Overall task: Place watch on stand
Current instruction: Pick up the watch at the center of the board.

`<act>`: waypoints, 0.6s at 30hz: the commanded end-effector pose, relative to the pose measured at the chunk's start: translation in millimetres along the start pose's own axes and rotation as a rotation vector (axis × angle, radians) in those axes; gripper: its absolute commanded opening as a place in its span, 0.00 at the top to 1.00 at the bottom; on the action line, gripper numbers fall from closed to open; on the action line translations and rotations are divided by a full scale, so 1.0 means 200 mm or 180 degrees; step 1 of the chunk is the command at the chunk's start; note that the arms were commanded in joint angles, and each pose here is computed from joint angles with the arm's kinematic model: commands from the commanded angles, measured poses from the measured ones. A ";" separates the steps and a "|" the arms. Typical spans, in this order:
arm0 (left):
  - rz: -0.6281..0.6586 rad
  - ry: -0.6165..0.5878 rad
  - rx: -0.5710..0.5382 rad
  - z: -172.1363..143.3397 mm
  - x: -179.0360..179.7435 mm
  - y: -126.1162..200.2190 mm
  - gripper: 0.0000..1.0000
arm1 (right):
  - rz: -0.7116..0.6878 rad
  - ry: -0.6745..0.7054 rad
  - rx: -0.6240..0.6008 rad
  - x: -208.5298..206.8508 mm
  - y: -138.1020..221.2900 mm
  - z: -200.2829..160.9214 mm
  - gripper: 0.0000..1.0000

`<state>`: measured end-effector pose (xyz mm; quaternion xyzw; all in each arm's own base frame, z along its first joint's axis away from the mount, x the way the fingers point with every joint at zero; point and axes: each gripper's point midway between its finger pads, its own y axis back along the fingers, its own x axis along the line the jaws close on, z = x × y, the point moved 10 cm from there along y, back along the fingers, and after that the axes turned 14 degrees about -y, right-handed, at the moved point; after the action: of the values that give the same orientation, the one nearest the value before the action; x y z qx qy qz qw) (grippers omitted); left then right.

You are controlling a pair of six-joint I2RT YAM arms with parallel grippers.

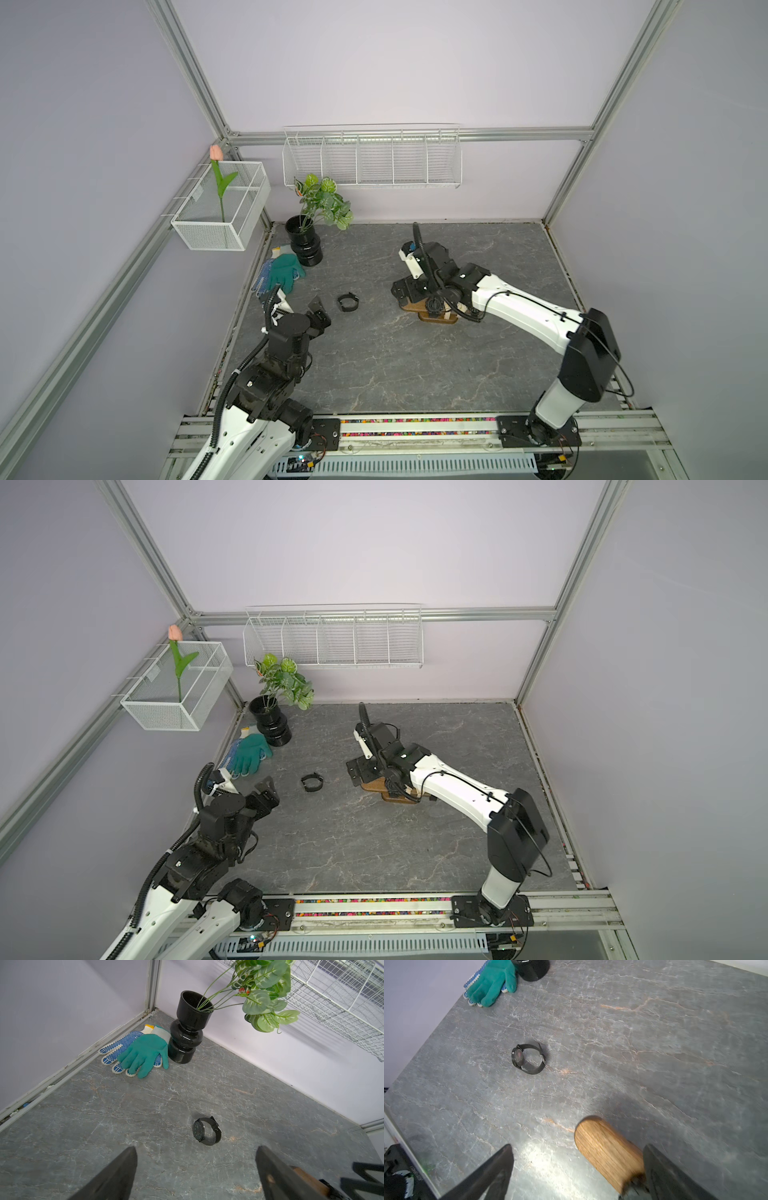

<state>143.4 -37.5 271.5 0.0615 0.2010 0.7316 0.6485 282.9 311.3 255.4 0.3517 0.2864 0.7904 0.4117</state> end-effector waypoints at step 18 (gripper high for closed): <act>0.0158 0.0390 -0.0324 -0.08 0.17 0.14 0.07 | -0.0139 0.0595 0.0516 0.39 -0.66 0.08 0.30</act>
<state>108.9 -13.6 267.1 -0.0140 0.1950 0.7498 0.6321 322.5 447.6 202.1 0.3126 0.3587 0.8020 0.3611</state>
